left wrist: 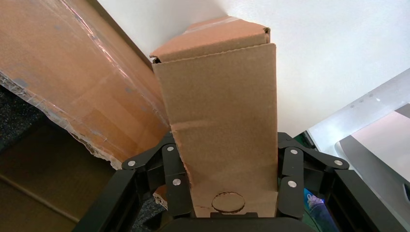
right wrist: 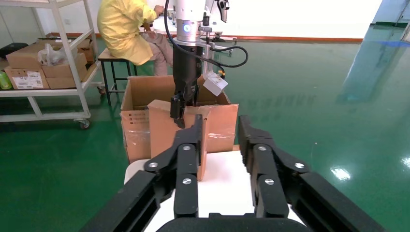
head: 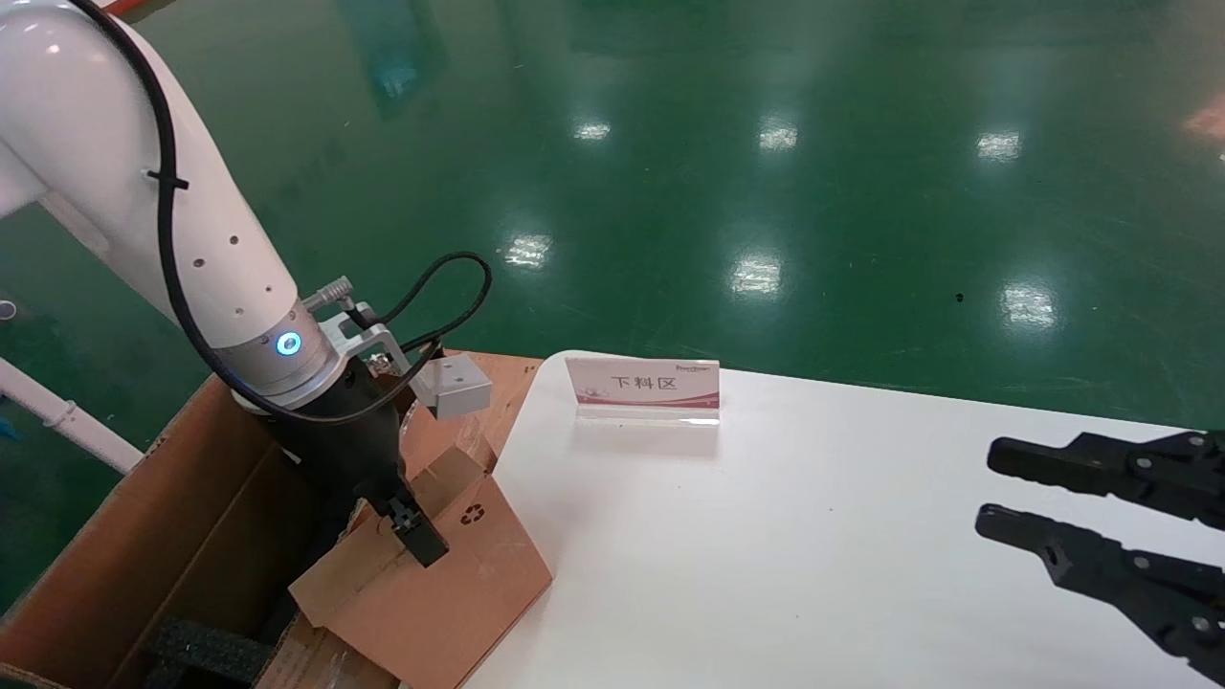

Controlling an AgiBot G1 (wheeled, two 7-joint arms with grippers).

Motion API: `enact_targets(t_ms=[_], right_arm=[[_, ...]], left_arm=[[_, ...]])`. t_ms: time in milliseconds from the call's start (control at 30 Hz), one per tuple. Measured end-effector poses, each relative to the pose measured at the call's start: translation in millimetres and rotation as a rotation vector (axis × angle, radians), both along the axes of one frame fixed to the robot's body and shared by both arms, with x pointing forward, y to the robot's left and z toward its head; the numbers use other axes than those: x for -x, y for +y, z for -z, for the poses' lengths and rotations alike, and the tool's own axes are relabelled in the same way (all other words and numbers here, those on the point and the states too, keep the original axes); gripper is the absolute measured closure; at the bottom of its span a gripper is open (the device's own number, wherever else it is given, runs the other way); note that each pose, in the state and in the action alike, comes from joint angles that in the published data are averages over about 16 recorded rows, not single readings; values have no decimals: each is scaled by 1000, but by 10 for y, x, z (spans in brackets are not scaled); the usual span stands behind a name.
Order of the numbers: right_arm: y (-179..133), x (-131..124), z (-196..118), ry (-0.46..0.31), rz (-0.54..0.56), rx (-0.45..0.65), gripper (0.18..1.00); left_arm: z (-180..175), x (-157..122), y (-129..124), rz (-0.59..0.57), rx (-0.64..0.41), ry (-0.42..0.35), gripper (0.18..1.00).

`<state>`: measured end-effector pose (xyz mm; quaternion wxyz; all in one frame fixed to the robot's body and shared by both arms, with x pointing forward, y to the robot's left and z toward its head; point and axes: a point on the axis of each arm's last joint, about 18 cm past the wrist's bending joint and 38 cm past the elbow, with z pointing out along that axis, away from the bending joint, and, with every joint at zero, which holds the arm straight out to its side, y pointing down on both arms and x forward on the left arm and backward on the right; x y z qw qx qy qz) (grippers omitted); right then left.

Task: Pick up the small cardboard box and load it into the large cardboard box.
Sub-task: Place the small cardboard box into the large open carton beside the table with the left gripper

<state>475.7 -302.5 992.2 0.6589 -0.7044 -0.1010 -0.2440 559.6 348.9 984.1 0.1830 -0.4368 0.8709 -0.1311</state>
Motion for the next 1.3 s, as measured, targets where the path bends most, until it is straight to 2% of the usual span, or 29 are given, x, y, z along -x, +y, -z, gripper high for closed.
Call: enact_targets(t_ms=[133,300,500,667,933,1300], right_arm=[[0,0,0,0,0,0,799],[0,0,0,0,0,0,883],[0,-1,0,0,0,0,947],[0,-1,0,0,0,0,973],[0,-1,0,0,0,0,987],[0,-1,0,0,0,0,986]], left_arm=[[-201,29,5,10,29,-59,778],[-609,123,18,32,68,-172,808],[-1185,331,70,56,73,-312,814],[-1557,531,144,53,31,-374,816],[-1839,812,373,-16,-56,-375,818],[-1637,1020,844,-195,-108,-265,820]])
